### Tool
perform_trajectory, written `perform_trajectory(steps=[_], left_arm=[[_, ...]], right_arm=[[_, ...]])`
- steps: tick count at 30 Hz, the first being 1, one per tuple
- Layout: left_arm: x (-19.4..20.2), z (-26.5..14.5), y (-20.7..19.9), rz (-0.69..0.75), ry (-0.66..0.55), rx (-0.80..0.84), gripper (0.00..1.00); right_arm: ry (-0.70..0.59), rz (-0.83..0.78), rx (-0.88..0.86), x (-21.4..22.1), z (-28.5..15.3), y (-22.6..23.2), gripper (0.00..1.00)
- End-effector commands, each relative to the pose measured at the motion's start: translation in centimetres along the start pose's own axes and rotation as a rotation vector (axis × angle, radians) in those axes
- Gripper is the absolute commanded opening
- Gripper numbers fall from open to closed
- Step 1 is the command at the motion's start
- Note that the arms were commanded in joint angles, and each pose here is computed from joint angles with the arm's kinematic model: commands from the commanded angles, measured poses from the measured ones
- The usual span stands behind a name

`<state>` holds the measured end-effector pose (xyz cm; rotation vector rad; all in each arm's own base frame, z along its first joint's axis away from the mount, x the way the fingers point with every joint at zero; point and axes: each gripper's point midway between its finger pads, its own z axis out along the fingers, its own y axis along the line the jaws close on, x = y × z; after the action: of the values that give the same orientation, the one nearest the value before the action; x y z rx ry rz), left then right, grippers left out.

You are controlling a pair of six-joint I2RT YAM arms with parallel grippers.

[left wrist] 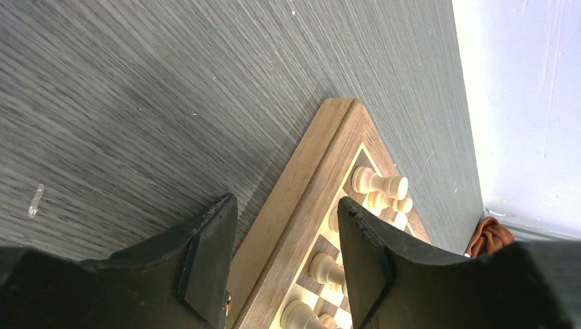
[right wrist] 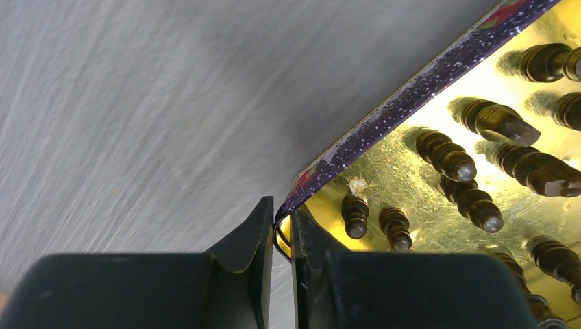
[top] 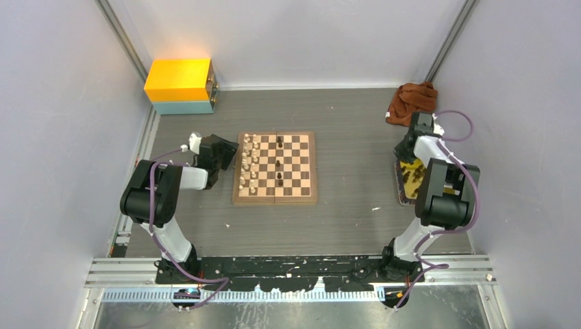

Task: Set up the chess pieces on the board
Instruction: Move the storage box to the center of the board.

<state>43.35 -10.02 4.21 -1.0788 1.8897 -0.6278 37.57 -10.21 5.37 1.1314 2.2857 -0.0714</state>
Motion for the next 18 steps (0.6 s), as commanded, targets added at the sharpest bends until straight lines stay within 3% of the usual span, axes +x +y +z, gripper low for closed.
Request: perform_trajectory(steps=[1, 8, 18], left_arm=[[0.7, 0.4, 2.9, 0.032, 0.015, -0.096, 0.57], [0.4, 0.1, 3.1, 0.046, 0.002, -0.108, 0.57], [-0.1, -0.2, 3.2, 0.056, -0.01, -0.118, 0.57]], right_arm=[[0.029, -0.177, -0.146, 0.1, -1.2, 6.3, 0.03], [0.14, -0.406, -0.298, 4.1, -1.8, 13.6, 0.03], [0.283, -0.699, -0.451, 9.4, -3.2, 18.6, 0.02]])
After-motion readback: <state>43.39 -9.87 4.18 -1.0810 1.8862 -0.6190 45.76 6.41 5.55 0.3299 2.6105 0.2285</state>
